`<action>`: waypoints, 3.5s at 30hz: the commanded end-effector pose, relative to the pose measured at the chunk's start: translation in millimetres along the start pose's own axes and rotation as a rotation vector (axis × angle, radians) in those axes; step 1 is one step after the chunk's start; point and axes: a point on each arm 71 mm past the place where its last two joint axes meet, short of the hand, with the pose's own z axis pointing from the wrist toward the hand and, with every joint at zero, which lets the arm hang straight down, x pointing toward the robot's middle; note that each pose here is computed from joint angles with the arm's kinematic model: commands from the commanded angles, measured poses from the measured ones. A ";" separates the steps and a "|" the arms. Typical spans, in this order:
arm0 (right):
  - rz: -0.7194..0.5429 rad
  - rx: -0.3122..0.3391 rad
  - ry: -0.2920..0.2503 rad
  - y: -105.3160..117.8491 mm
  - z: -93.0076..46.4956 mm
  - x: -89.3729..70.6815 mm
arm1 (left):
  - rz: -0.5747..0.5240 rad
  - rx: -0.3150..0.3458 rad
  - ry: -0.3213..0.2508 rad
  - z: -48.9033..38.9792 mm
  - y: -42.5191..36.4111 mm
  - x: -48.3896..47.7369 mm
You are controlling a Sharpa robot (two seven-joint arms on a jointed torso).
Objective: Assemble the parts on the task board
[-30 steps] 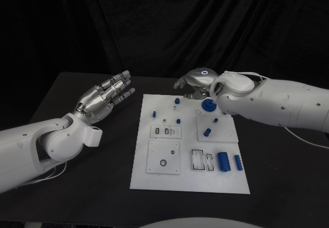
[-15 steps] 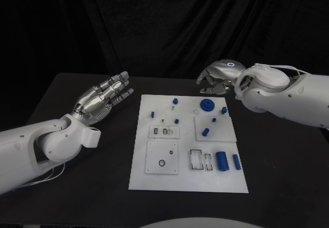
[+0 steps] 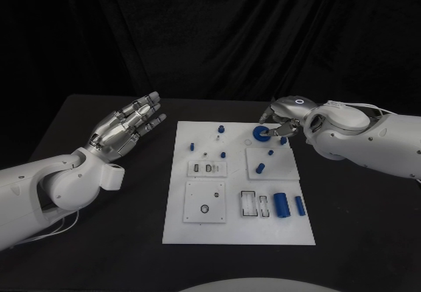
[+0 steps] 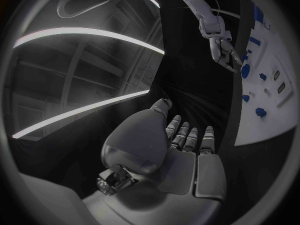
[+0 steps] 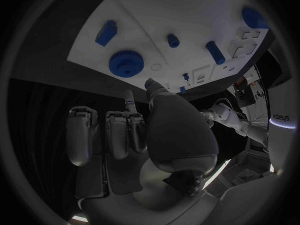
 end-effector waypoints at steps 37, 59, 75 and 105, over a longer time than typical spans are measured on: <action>-0.012 0.094 0.086 -10.8 4.9 19.2 | -0.016 0.000 0.010 1.3 0.8 -0.8; -0.010 0.085 0.100 -4.7 10.2 29.9 | -0.017 -0.011 0.011 1.1 1.8 -2.8; 0.025 0.037 -0.049 10.2 2.6 2.3 | -0.012 -0.015 0.002 -1.1 1.5 -6.3; 0.025 -0.150 -0.045 86.3 39.5 -8.6 | -0.015 -0.024 0.010 2.7 4.7 -4.8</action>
